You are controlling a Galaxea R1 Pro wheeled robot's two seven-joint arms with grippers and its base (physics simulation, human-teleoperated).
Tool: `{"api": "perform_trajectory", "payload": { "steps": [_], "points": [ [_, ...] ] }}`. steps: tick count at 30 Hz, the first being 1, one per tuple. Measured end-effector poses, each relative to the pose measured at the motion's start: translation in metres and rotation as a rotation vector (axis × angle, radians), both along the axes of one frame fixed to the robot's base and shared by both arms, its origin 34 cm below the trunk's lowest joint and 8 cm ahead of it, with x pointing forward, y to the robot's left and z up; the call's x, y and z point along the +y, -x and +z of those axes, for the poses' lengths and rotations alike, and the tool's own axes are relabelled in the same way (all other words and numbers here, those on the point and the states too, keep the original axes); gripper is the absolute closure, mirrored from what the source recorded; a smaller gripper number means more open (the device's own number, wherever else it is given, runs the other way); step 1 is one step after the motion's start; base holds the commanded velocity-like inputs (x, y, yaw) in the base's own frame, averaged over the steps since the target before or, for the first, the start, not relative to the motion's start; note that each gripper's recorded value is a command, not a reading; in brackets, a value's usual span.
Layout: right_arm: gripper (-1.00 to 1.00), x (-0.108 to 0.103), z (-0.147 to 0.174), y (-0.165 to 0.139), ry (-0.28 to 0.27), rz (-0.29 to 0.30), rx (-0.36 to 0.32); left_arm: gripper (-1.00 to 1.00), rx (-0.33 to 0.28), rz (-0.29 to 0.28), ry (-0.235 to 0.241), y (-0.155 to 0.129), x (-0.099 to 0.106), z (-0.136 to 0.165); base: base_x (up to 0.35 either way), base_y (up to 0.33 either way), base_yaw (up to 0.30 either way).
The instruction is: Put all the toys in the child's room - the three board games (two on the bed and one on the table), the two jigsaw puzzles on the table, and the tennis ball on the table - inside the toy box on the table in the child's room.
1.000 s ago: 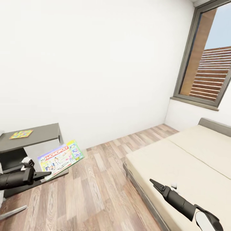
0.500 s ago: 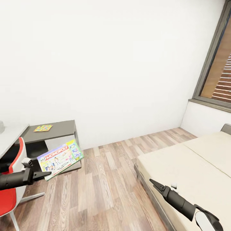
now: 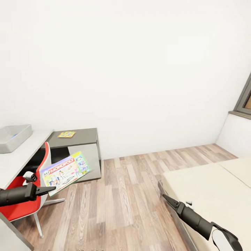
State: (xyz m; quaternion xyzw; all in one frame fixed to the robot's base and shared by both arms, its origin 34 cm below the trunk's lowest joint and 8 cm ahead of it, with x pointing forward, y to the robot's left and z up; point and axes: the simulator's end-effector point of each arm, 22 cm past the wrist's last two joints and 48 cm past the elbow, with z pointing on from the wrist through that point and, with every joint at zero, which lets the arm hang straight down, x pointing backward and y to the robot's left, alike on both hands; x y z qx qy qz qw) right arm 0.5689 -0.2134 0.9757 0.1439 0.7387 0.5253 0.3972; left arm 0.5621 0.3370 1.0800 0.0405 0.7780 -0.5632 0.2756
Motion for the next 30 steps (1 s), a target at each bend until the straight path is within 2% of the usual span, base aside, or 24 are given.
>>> {"api": "perform_trajectory", "payload": {
  "steps": [6, 7, 11, 15, 17, 20, 24, 30],
  "points": [
    [-1.00, -0.001, 0.003, 0.002, 0.001, -0.002, 0.003, 1.00, -0.029, -0.008, -0.012, 0.002, 0.000, 0.004, 0.000, 0.000, 0.290],
    [-1.00, -0.001, 0.003, 0.003, 0.001, -0.002, 0.003, 1.00, -0.058, -0.017, -0.021, 0.002, -0.002, 0.007, 0.000, 0.000, 0.290],
    [-1.00, -0.001, 0.005, 0.004, 0.002, -0.002, 0.006, 1.00, -0.089, -0.023, -0.036, 0.003, 0.000, 0.014, 0.000, 0.000, 0.290],
    [-1.00, -0.002, 0.007, 0.006, 0.002, -0.002, 0.005, 1.00, -0.152, -0.009, -0.064, 0.001, 0.013, 0.040, 0.000, 0.000, 0.290],
    [-1.00, -0.003, 0.008, 0.007, 0.002, -0.002, 0.007, 1.00, -0.183, 0.034, -0.076, -0.001, 0.035, 0.064, 0.000, 0.000, 0.290],
    [-1.00, -0.003, 0.007, 0.008, 0.004, -0.003, 0.010, 1.00, -0.227, 0.134, -0.075, -0.004, 0.077, 0.098, 0.000, 0.000, 0.290],
    [-1.00, -0.002, 0.004, 0.008, 0.011, -0.001, 0.013, 1.00, -0.179, 0.248, -0.035, -0.005, 0.118, 0.092, 0.000, 0.000, 0.290],
    [-1.00, -0.002, -0.008, 0.011, 0.085, 0.018, 0.024, 1.00, -0.215, 0.354, -0.003, -0.004, 0.157, 0.109, 0.000, 0.000, 0.290]
  ]
}}
